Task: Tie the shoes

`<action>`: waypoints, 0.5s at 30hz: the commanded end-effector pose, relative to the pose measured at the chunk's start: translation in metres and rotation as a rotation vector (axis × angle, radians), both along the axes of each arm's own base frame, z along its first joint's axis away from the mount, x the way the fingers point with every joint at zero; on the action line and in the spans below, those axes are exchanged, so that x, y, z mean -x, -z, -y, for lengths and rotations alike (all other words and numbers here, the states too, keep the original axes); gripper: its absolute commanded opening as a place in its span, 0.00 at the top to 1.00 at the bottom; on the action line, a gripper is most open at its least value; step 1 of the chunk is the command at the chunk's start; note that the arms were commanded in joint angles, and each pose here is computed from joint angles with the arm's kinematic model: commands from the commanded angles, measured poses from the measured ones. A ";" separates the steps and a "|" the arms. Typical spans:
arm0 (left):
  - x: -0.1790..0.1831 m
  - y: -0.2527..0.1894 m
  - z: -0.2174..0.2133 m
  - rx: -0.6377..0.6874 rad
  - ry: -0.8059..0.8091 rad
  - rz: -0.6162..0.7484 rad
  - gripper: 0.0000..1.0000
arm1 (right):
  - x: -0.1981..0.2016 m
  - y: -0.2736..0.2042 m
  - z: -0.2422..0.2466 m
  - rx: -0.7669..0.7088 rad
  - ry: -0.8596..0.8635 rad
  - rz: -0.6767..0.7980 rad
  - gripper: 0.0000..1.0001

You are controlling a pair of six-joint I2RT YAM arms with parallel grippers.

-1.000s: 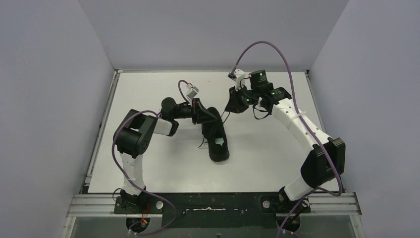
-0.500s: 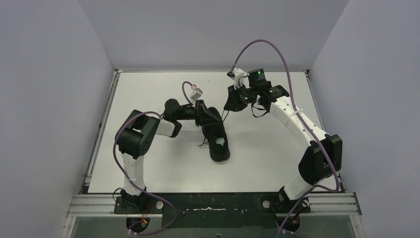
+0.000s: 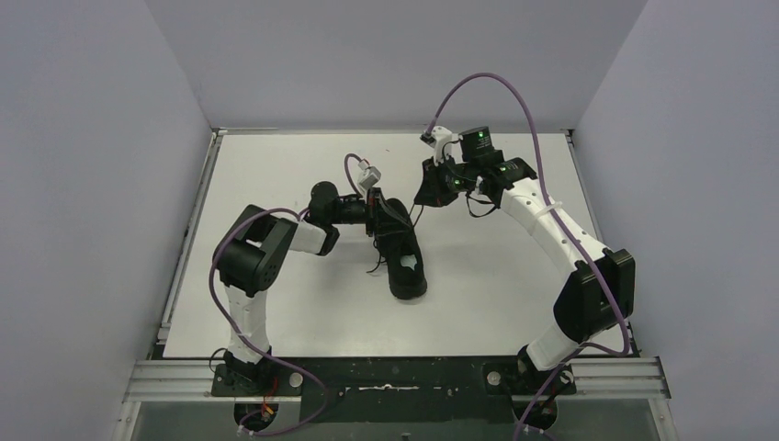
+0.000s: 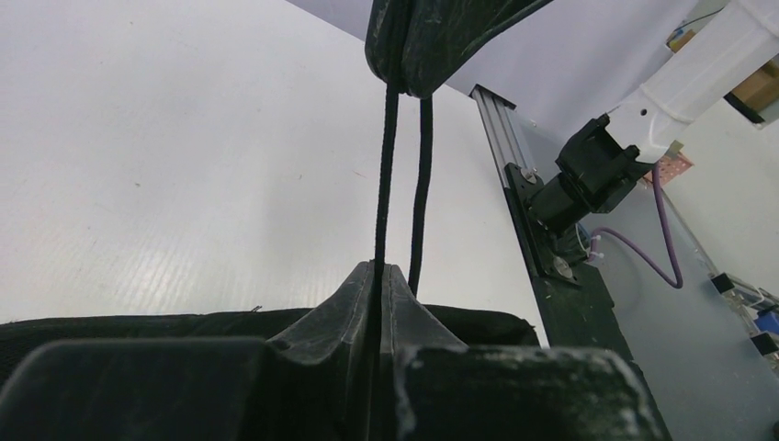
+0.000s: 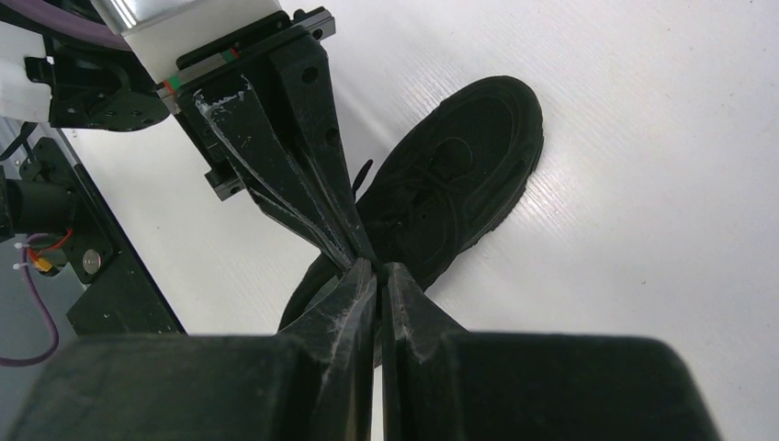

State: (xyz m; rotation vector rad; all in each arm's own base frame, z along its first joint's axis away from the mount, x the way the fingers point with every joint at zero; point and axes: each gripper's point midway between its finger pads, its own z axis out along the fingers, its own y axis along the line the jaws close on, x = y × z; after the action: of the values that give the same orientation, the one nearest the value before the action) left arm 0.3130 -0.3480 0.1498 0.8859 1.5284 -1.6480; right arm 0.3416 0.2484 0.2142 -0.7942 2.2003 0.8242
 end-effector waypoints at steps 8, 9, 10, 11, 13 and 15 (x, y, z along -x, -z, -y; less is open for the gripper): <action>-0.014 -0.034 -0.006 -0.051 -0.116 0.040 1.00 | -0.045 -0.012 0.051 0.158 0.481 0.020 0.62; -0.014 -0.033 -0.007 -0.059 -0.124 0.026 1.00 | -0.044 -0.008 0.053 0.164 0.520 -0.016 0.59; -0.013 -0.034 -0.007 -0.060 -0.127 0.016 1.00 | -0.039 -0.003 0.054 0.168 0.533 -0.057 0.58; -0.013 -0.033 -0.008 -0.061 -0.134 0.002 1.00 | -0.032 0.001 0.052 0.161 0.521 -0.093 0.57; -0.013 -0.032 -0.009 -0.067 -0.146 -0.023 1.00 | -0.016 0.003 0.042 0.130 0.462 -0.112 0.54; -0.014 -0.030 -0.010 -0.070 -0.161 -0.034 1.00 | 0.003 0.004 0.026 0.087 0.395 -0.094 0.53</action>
State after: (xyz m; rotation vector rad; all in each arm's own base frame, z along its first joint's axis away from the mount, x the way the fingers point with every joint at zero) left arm 0.3220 -0.3412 0.1550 0.7726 1.6965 -1.5581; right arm 0.3668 0.2062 0.2054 -0.3505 2.4015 0.4986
